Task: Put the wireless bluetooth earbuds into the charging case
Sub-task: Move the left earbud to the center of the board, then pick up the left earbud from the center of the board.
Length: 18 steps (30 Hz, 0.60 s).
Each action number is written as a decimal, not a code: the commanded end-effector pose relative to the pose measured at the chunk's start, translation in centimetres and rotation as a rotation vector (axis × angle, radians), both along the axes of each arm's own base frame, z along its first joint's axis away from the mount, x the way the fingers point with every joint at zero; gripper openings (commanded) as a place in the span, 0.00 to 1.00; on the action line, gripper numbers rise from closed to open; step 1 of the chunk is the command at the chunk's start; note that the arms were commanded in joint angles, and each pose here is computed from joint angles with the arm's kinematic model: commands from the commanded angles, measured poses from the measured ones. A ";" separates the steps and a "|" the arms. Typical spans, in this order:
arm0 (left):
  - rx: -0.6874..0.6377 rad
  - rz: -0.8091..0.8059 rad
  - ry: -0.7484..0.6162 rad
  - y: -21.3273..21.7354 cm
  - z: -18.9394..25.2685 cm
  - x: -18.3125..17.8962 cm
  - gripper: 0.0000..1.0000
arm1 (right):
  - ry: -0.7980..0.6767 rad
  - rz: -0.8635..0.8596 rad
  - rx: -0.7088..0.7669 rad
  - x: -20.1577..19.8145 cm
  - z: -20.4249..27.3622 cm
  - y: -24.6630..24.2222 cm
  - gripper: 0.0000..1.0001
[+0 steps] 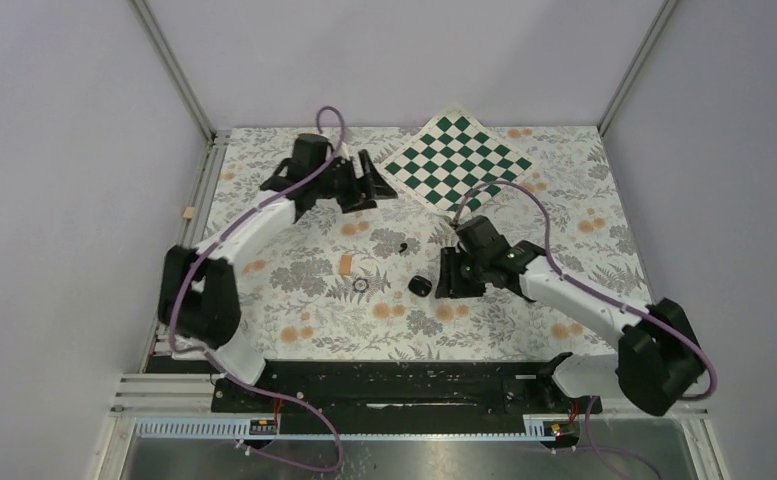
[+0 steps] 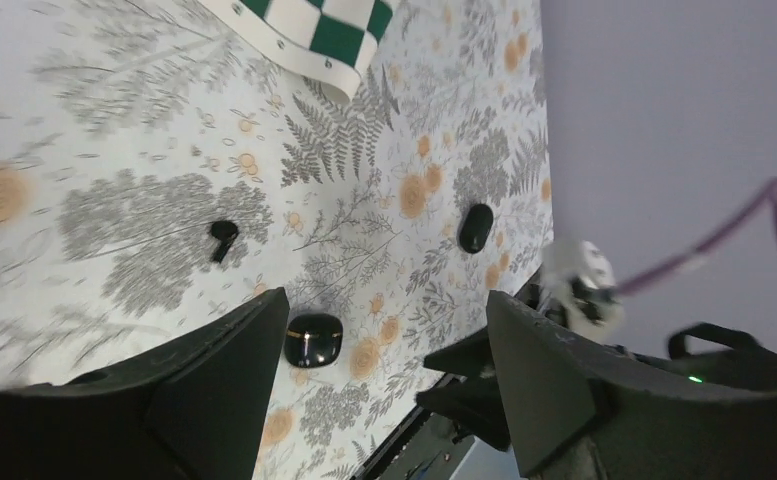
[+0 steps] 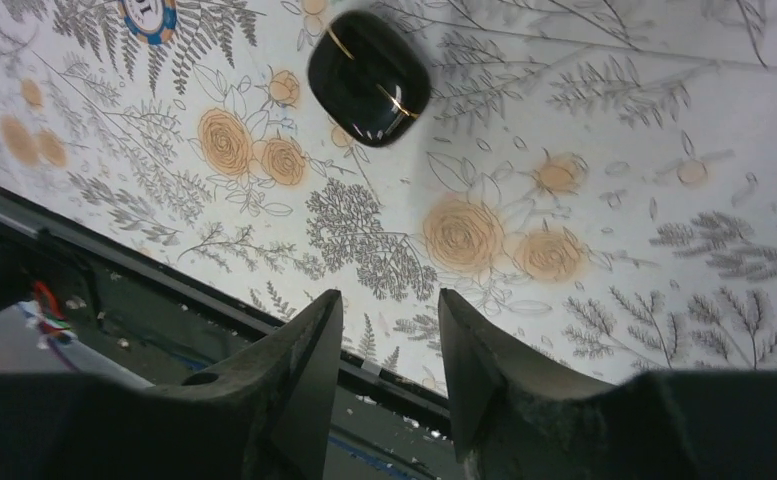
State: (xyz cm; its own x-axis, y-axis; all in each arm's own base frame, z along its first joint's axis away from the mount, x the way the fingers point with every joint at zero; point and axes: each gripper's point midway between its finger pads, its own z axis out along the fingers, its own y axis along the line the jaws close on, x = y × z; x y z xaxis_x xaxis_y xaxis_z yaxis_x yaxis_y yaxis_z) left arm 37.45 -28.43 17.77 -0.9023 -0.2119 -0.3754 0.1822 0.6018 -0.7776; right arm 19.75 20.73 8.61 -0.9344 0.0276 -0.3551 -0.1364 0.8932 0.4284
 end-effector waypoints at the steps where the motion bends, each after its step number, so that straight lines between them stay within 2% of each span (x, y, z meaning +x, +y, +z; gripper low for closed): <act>1: 0.079 0.138 -0.070 7.0 3.0 -2.6 0.74 | -0.092 0.152 -0.116 2.0 0.3 2.2 0.52; 8: 0.233 0.332 -0.118 15.0 3.0 -8.3 0.83 | -0.098 0.276 -0.290 4.6 -1.6 2.6 0.74; 12: 0.227 0.377 -0.136 16.1 3.8 -9.6 0.88 | -0.080 0.363 -0.376 4.6 -3.3 3.2 0.77; 18: 0.208 0.385 -0.105 16.0 3.5 -9.7 0.88 | -0.063 0.434 -0.451 5.2 -5.1 4.0 0.80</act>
